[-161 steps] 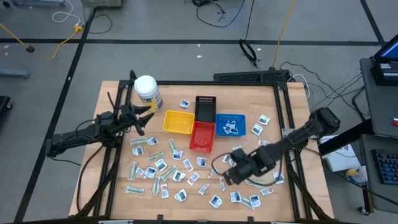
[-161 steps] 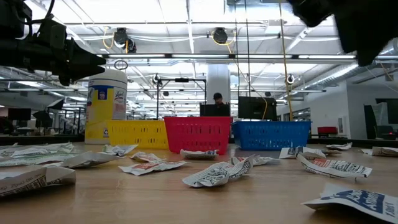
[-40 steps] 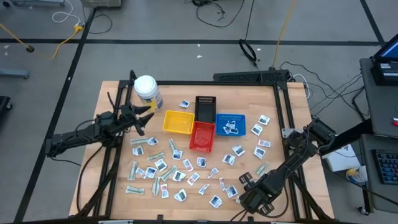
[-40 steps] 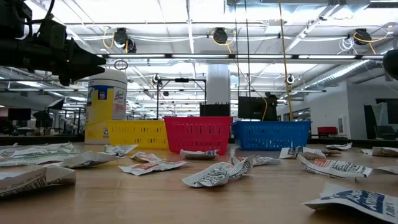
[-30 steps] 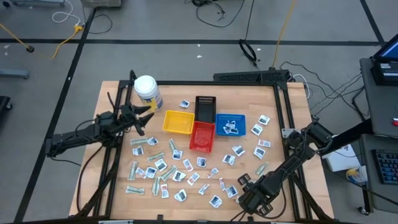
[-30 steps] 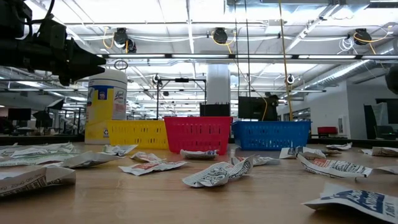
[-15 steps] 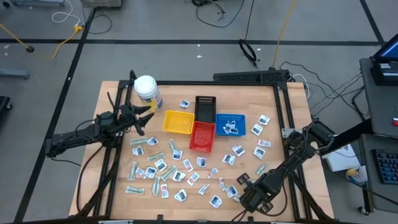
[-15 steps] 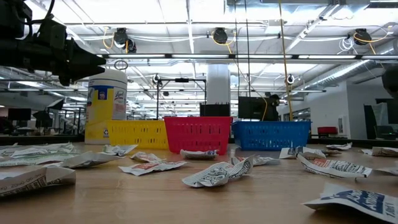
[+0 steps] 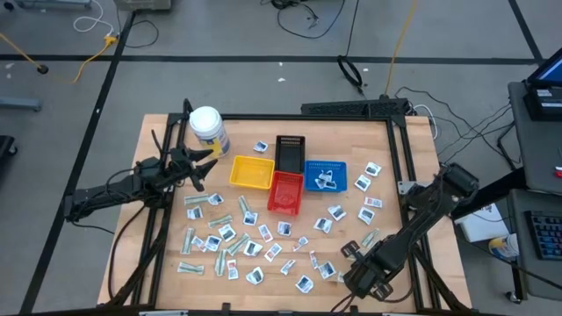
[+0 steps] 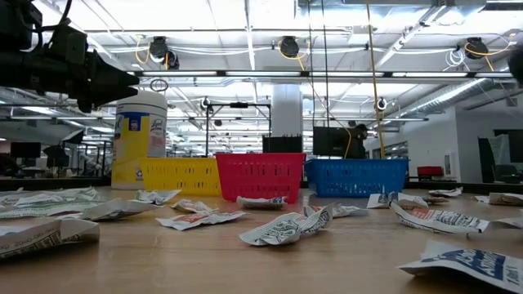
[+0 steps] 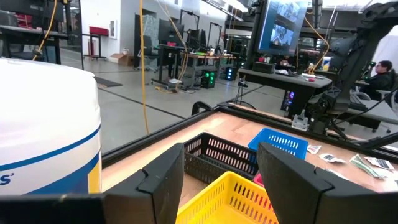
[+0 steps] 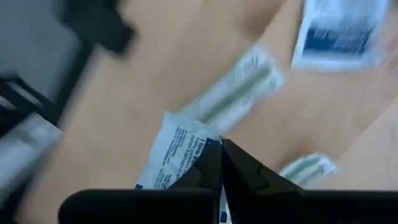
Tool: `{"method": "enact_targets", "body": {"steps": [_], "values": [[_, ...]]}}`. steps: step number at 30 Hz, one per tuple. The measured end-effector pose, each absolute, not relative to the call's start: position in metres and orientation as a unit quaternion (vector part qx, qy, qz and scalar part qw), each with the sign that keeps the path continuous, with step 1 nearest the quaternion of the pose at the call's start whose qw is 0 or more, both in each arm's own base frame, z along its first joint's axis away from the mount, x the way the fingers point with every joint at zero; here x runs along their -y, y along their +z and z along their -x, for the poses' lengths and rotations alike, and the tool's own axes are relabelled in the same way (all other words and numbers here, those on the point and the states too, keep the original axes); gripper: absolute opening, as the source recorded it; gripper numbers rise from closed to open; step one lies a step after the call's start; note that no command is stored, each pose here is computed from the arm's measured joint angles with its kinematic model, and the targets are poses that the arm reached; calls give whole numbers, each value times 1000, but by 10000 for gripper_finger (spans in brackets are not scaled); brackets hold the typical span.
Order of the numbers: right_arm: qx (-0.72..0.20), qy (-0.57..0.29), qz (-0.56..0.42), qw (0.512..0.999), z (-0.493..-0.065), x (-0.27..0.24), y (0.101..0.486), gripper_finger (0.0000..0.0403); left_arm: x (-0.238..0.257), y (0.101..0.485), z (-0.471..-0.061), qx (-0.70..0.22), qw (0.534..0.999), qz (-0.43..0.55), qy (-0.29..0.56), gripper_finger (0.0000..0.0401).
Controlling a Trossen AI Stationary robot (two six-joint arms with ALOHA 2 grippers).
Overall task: Pick & Place First Aid Supplies
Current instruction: Put the alcohol pad into the blue bin
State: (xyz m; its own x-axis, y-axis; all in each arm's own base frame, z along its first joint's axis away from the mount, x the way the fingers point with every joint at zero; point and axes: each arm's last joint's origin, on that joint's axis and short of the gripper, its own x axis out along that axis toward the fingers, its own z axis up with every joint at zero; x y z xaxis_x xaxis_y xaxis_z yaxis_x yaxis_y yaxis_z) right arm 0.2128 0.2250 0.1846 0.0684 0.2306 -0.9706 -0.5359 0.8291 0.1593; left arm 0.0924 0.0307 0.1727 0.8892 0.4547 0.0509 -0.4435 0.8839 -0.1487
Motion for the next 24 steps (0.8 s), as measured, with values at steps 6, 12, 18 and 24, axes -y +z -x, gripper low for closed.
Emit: {"method": "enact_targets", "body": {"steps": [6,12,18,24], "values": [[-618,228,47,751,-211,-210,222,0,-31,173,-92,42,970,66,232,209],[-607,226,-19,762,-209,-193,247,0,-31,173,-92,42,970,66,232,209],[-598,235,-24,766,-208,-181,258,0,-31,173,-92,42,970,66,231,209],[-609,193,-29,769,-226,-149,256,0,-31,173,-92,42,970,67,231,209]]}}
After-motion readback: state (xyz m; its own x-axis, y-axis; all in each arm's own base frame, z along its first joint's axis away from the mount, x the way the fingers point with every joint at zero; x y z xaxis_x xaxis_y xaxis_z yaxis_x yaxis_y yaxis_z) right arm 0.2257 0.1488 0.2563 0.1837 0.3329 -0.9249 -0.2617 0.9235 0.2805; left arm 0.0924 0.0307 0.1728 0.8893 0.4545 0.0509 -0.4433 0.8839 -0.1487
